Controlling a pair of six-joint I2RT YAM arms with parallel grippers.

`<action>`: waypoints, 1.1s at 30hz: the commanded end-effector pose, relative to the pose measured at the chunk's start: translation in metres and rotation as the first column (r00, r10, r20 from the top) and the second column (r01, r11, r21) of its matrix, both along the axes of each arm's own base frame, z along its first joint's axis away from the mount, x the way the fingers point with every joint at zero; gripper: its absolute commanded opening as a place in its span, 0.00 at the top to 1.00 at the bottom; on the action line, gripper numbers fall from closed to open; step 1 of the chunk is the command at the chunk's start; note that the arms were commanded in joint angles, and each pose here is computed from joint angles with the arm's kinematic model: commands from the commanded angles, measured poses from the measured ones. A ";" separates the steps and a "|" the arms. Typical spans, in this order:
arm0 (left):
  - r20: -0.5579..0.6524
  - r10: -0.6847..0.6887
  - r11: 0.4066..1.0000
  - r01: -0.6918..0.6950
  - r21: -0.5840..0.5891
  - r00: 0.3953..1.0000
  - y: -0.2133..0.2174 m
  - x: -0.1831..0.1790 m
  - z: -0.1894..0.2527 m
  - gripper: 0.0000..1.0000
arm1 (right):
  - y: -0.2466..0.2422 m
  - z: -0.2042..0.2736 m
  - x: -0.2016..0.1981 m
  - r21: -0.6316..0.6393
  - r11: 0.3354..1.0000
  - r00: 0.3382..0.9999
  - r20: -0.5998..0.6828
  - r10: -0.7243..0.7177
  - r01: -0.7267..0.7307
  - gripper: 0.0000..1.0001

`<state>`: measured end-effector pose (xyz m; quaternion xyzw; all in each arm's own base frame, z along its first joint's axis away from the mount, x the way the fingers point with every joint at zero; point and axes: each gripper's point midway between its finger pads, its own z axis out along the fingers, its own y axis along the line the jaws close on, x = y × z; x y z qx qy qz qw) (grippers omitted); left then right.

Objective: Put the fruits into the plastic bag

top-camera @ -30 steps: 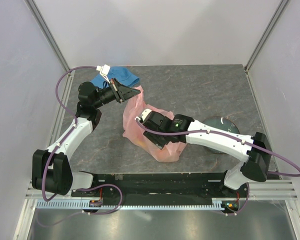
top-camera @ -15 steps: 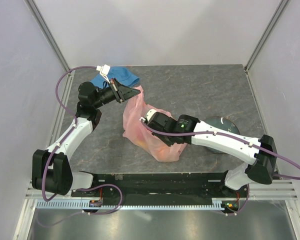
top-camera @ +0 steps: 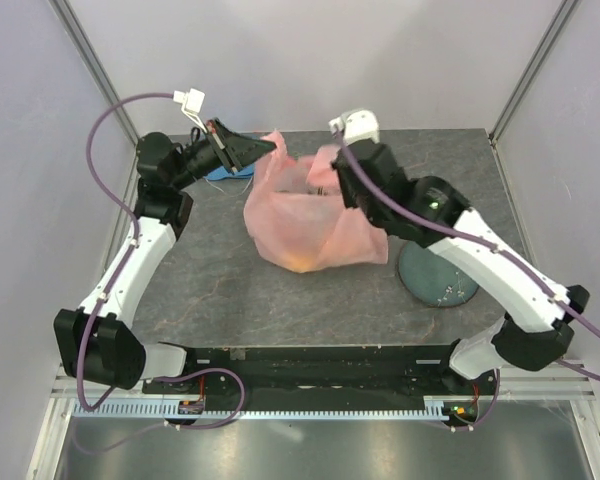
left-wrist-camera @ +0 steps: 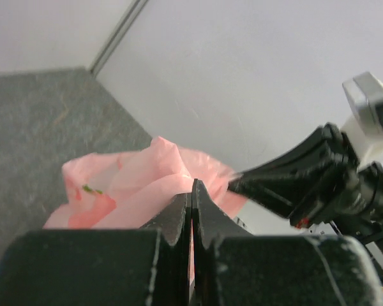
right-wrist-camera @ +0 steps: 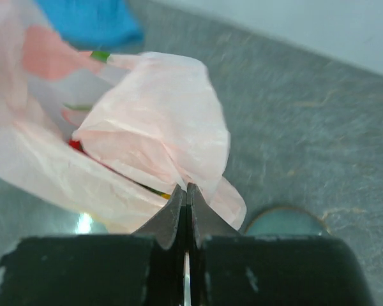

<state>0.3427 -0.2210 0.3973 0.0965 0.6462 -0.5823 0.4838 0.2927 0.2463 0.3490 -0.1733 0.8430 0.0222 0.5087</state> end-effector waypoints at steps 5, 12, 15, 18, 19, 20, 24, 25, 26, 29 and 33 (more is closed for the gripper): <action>0.223 0.069 0.997 -0.064 -0.030 0.972 0.014 -0.024 0.077 0.98 | -0.062 0.136 0.003 0.359 0.916 0.906 0.304 -0.294 0.177 1.00; 0.165 0.068 0.998 -0.067 -0.011 0.984 0.012 -0.013 0.052 0.98 | -0.084 0.068 0.012 0.300 0.900 0.888 0.239 -0.392 0.316 1.00; 0.090 0.057 0.998 -0.060 0.024 0.994 0.008 0.001 0.014 0.98 | -0.103 -0.020 0.016 0.218 0.885 0.884 0.142 -0.446 0.412 1.00; 0.030 0.020 0.998 -0.022 0.057 0.999 0.003 0.009 -0.017 0.98 | -0.119 -0.072 0.013 0.239 0.851 0.869 0.051 -0.491 0.467 1.00; 0.024 0.012 0.998 -0.013 0.063 1.000 0.002 0.010 -0.020 0.98 | -0.121 -0.078 0.013 0.252 0.842 0.865 0.034 -0.500 0.477 1.00; 0.017 0.001 0.998 -0.002 0.068 1.000 0.001 0.010 -0.022 0.98 | -0.121 -0.082 0.012 0.276 0.829 0.861 0.014 -0.509 0.486 1.00; 0.080 0.018 0.997 -0.024 0.076 0.997 0.003 0.011 -0.002 0.99 | -0.115 -0.059 0.014 0.338 0.819 0.866 0.024 -0.500 0.464 1.00; 0.090 0.026 0.996 -0.033 0.078 0.996 0.004 0.012 0.001 0.98 | -0.115 -0.052 0.016 0.341 0.820 0.865 0.036 -0.501 0.460 1.00; 0.108 0.046 0.995 -0.055 0.082 0.993 0.006 0.015 0.006 0.98 | -0.114 -0.046 0.019 0.342 0.822 0.865 0.046 -0.499 0.456 1.00; 0.163 0.075 0.994 -0.088 0.069 0.984 0.009 0.017 0.029 0.98 | -0.109 -0.022 0.027 0.343 0.835 0.871 0.087 -0.484 0.430 1.00; 0.200 0.101 0.991 -0.116 0.068 0.975 0.012 0.022 0.042 0.98 | -0.102 -0.011 0.037 0.335 0.843 0.872 0.108 -0.478 0.420 1.00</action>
